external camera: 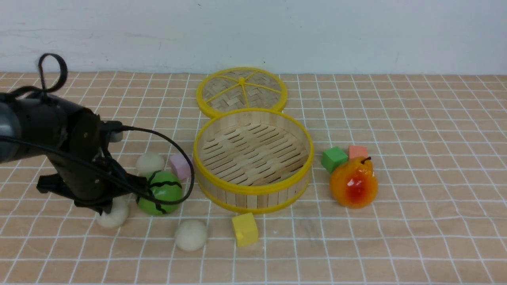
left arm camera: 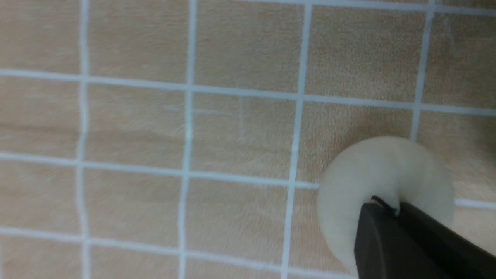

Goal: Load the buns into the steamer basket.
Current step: Use the left arm to put the steamed stuffed bun into the steamer

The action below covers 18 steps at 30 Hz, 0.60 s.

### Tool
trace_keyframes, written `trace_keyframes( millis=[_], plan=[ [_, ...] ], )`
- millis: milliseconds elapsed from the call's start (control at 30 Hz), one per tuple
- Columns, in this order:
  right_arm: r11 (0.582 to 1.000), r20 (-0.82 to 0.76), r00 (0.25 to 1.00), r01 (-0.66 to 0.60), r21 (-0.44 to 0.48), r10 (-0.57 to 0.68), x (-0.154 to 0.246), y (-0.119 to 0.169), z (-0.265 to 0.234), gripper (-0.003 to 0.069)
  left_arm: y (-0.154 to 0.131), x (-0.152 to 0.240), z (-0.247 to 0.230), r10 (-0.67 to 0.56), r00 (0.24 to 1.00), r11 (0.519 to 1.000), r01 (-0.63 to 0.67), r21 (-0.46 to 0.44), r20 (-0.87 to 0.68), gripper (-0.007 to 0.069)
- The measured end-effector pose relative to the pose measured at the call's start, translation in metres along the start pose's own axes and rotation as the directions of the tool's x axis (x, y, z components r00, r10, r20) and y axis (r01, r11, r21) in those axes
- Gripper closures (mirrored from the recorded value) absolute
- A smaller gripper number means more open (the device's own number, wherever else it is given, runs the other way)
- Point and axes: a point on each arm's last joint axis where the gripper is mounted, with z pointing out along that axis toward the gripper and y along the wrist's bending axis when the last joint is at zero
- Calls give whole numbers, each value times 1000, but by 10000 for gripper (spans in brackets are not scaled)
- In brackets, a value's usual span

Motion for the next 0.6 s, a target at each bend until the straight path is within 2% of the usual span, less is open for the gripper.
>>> trace_keyframes(
  millis=[100,200,233,267,367,400,433,600],
  plan=[
    [1000,0,1000,0,0,0,0,0,0,418,3,-10,-33,-30,999,1000,30,3,39,638],
    [1000,0,1000,0,0,0,0,0,0,418,2,-29,-91,-87,985,992,73,100,150,638],
    [1000,0,1000,0,0,0,0,0,0,418,1,-29,-95,-88,985,991,71,115,152,638],
    [1000,0,1000,0,0,0,0,0,0,418,-6,-36,-122,-83,976,981,44,191,201,638],
    [1000,0,1000,0,0,0,0,0,0,418,-31,-39,-142,-24,971,950,-52,309,237,638],
    [1000,0,1000,0,0,0,0,0,0,418,-35,-39,-143,-13,970,944,-68,323,241,638],
    [1000,0,1000,0,0,0,0,0,0,418,-52,-40,-144,20,968,925,-113,363,252,638],
    [1000,0,1000,0,0,0,0,0,0,418,-108,-50,-117,90,963,889,-193,416,255,635]
  ],
)
